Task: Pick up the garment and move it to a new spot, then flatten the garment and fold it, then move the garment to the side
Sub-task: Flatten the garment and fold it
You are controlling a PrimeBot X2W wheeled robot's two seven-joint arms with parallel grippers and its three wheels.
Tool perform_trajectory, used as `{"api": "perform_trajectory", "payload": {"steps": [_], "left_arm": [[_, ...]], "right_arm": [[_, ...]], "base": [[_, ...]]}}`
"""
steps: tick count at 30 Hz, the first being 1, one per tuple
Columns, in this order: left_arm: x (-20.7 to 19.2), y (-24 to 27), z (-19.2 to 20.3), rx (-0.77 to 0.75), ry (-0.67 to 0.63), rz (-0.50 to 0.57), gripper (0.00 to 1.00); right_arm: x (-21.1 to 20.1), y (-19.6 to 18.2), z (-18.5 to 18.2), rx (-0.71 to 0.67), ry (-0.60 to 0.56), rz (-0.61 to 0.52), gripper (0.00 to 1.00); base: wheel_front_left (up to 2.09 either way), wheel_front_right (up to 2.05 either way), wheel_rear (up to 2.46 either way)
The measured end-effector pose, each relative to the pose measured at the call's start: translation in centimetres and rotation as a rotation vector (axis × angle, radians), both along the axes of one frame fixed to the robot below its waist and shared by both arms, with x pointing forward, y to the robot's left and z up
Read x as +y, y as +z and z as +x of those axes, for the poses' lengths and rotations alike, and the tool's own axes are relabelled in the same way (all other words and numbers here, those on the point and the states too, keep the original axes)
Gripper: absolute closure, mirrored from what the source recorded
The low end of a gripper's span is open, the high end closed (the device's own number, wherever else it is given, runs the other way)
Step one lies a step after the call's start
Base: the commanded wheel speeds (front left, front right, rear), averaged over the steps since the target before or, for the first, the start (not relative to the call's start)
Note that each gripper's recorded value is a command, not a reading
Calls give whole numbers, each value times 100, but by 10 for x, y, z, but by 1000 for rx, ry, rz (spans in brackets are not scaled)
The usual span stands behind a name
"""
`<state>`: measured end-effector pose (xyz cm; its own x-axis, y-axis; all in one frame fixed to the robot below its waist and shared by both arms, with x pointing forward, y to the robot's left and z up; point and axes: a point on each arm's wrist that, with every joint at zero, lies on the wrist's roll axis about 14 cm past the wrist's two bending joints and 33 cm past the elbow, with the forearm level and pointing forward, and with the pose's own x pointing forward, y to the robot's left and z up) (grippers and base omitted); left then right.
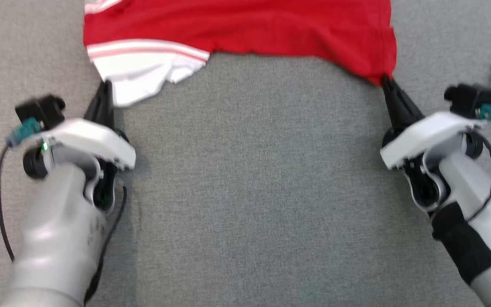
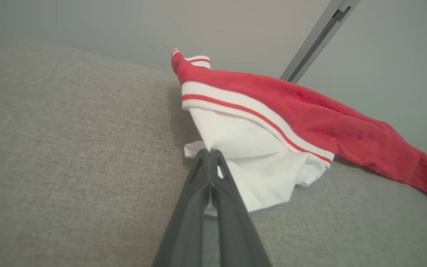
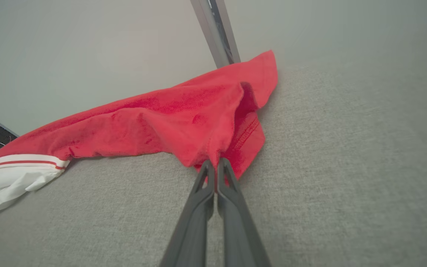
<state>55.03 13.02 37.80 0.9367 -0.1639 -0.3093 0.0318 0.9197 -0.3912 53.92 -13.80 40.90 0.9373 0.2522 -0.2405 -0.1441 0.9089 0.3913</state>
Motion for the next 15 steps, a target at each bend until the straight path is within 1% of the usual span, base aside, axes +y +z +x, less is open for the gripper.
{"api": "perform_trajectory", "payload": {"steps": [4,7,9,12,15], "left_arm": [[2,-1,-34,5,-7,2,100],[11,1,-58,-1,2,6,100],[18,10,-69,-28,25,-12,100],[28,28,-84,-88,31,-6,100],[33,34,-108,-111,31,-1,100]], "right_arm": [[-6,2,-31,-3,-12,21,100],[-10,10,-52,-26,-23,38,100],[-13,20,-63,-54,-36,58,100],[-19,32,-82,-96,-46,60,100],[-25,39,-104,-118,-63,68,100]], "base": [[0,0,0],[0,0,0],[0,0,0],[0,0,0],[0,0,0]]}}
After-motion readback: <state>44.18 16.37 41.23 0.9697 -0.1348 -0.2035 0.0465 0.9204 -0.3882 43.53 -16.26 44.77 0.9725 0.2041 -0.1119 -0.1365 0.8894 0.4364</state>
